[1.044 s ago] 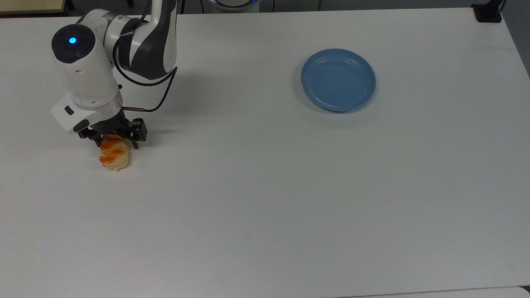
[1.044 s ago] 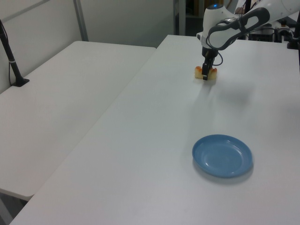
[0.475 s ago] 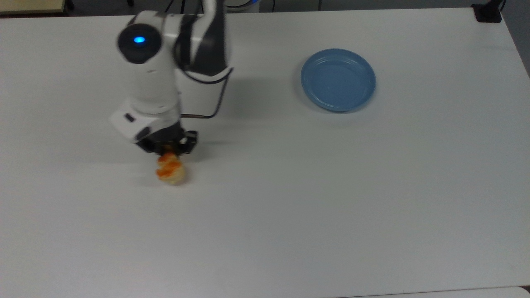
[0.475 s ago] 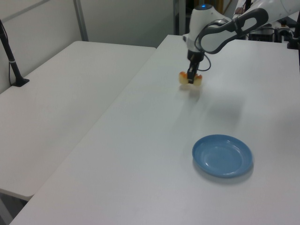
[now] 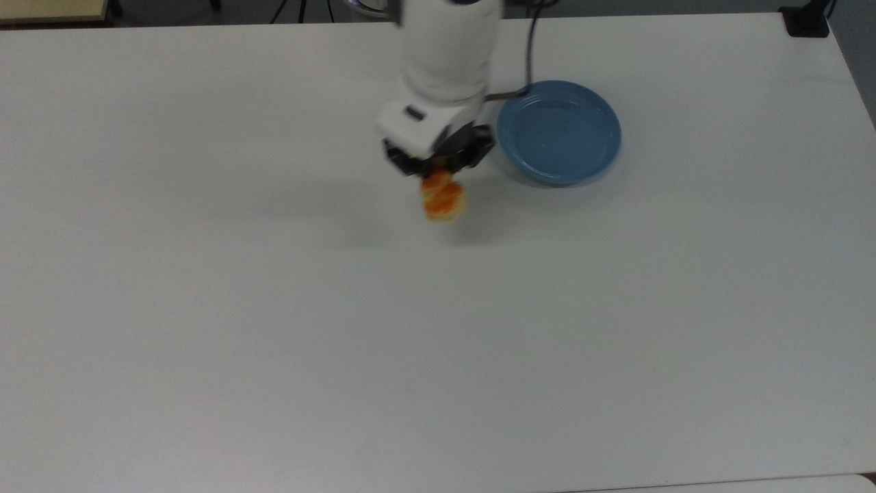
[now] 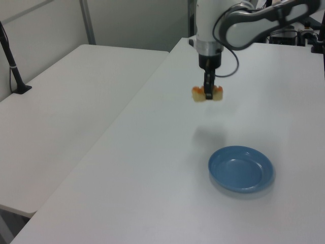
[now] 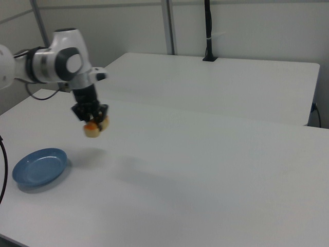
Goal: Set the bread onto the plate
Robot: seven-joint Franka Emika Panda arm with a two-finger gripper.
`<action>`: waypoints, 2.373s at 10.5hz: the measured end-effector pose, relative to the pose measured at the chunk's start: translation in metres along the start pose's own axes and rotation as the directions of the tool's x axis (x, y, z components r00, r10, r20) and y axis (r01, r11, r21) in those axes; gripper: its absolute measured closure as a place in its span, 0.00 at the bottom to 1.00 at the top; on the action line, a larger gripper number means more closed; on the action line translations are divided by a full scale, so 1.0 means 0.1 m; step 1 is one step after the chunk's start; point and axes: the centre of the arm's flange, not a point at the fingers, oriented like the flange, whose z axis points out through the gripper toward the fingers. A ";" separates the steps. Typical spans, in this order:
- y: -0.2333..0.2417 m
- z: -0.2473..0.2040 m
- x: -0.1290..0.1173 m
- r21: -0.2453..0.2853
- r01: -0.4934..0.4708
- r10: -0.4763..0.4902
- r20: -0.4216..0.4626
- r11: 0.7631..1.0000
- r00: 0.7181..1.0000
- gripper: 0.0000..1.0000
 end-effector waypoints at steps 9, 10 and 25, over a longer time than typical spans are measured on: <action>-2.18 0.76 -0.91 -0.089 -0.063 0.071 0.096 0.994 0.993 0.68; -2.30 0.81 -0.97 -0.102 -0.108 0.118 0.097 0.989 0.988 0.67; -0.33 -0.30 -0.12 -0.105 -0.139 0.141 0.009 0.985 0.990 0.00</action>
